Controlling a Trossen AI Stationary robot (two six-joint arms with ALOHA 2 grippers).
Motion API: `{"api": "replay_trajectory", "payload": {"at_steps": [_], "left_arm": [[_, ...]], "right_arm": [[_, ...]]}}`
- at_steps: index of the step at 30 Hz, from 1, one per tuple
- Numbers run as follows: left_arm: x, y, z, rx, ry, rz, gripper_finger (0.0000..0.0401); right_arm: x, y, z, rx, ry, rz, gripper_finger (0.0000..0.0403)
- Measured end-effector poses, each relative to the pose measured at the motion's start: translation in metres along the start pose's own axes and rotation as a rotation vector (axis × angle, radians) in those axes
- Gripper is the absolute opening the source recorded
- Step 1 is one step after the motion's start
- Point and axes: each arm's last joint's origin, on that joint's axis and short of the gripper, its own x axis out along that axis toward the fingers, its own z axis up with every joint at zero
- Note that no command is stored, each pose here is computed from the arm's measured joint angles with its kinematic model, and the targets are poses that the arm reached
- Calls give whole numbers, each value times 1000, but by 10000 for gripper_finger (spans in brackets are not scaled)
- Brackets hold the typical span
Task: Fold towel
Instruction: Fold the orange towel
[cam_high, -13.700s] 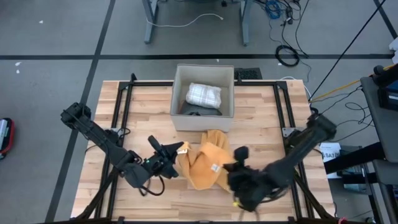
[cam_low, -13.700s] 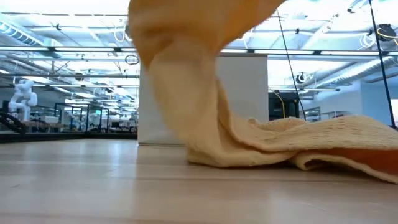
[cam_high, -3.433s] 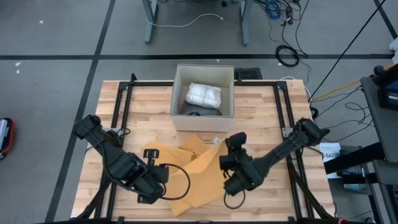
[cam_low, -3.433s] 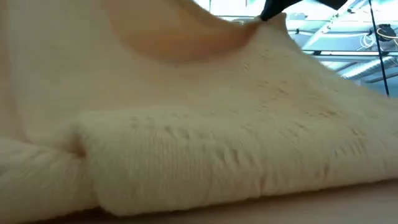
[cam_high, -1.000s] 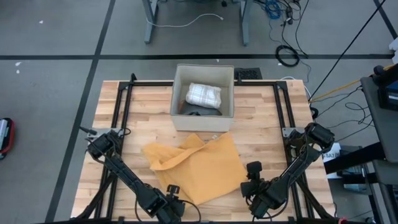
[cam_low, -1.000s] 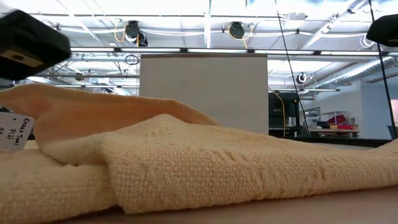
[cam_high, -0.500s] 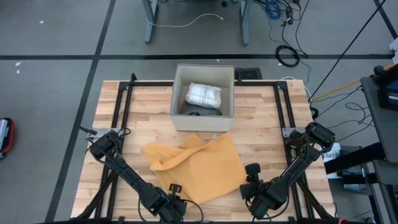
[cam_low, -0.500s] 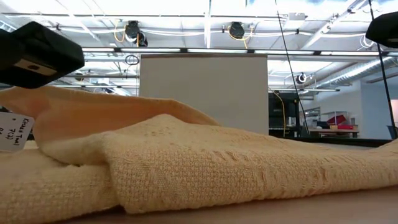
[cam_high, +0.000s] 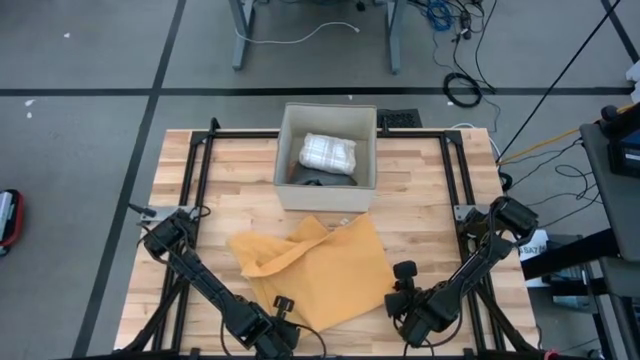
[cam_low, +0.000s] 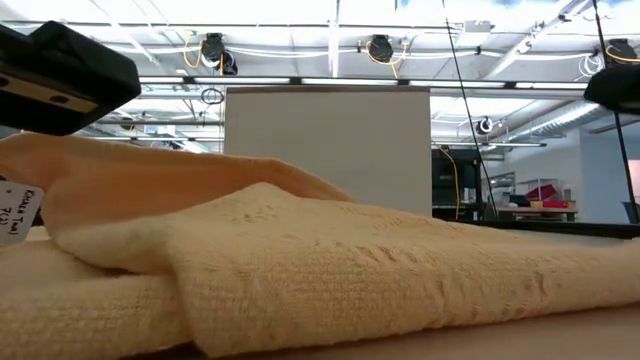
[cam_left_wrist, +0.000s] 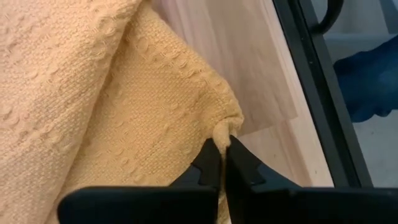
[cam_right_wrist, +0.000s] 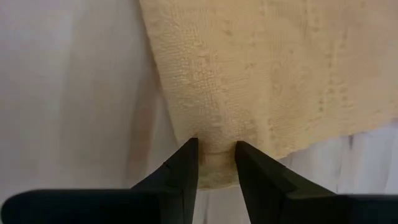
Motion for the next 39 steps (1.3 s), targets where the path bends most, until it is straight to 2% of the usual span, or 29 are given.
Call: {"api": "replay_trajectory", "payload": {"at_steps": [4, 10, 19, 29, 39], "left_arm": [[-1, -4, -2, 30, 3, -3, 4], [-7, -6, -4, 41, 5, -7, 3], [-39, -14, -14, 72, 32, -6, 1], [-57, -33, -29, 95, 106, 23, 1], [-85, -40, -25, 131, 110, 165, 1]], "right_arm": [[7, -4, -2, 13, 11, -11, 85], [8, -6, -2, -33, 18, -15, 9], [7, -13, -9, -28, 93, -80, 3], [6, -15, -9, -18, 105, -66, 1], [-28, -31, -5, 85, 2, -1, 0]]}}
